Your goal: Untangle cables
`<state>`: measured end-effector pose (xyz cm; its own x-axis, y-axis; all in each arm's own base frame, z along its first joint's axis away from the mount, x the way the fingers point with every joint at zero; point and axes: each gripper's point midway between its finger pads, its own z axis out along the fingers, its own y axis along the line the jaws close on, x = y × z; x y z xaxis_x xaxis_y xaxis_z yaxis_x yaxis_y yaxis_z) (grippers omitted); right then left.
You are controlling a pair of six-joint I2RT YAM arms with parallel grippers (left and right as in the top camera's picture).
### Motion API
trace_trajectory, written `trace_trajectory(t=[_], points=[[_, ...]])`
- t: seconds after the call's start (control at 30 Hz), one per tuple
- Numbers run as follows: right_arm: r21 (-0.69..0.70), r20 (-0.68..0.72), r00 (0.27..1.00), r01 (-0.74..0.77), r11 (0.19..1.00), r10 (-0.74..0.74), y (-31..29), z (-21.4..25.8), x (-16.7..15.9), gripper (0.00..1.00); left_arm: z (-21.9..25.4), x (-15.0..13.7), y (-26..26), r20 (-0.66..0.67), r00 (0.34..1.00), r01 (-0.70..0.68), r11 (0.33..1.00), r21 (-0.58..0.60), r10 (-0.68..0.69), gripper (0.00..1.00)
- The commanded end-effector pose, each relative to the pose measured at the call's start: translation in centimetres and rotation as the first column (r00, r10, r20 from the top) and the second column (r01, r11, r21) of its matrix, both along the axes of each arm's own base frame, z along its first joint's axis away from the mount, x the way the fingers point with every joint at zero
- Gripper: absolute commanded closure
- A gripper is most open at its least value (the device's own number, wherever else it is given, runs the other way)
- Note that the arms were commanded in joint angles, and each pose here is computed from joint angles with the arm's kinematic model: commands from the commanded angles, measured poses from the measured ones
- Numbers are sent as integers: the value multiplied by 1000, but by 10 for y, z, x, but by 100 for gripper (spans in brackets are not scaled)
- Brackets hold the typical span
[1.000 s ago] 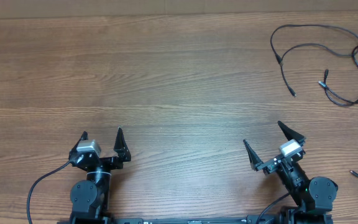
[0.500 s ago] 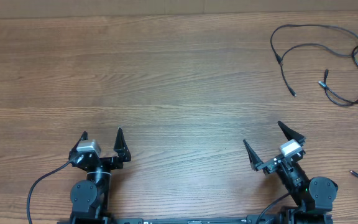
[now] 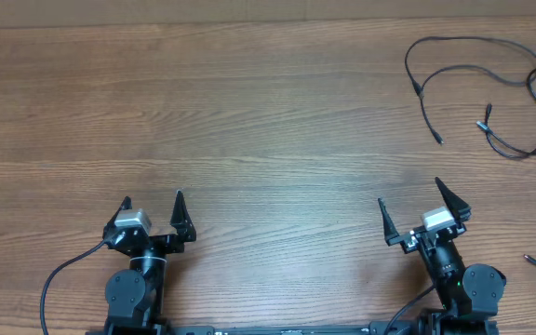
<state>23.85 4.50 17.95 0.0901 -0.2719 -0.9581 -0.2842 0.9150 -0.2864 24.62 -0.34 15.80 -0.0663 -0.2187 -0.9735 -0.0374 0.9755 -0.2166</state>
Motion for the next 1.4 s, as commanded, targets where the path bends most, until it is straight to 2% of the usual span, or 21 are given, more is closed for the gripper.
trace_trajectory(t=[0.0,0.07,0.17,0.57,0.8,1.17,1.37], points=[[64,-17,1000,14,998,-13,-2,-2,1,0,1,0,4,7,1000,-20,999,26,19,1],[182,-52,994,104,978,-96,-17,-1,4,0,1,0,4,7,1000,-20,999,26,19,0],[376,-127,961,276,885,-246,-46,-5,8,0,1,0,4,7,1000,-20,999,26,19,1],[382,-139,964,263,886,-226,-40,-7,8,0,1,0,4,7,1000,-20,999,26,19,0],[358,68,969,198,912,-237,-39,39,4,0,1,0,4,7,1000,-20,999,26,19,0],[413,-121,967,255,874,-225,-39,-1,8,0,1,0,4,7,1000,-20,999,26,19,0],[405,-155,963,264,875,-219,-38,-10,8,0,1,0,4,7,1000,-20,999,26,19,0]])
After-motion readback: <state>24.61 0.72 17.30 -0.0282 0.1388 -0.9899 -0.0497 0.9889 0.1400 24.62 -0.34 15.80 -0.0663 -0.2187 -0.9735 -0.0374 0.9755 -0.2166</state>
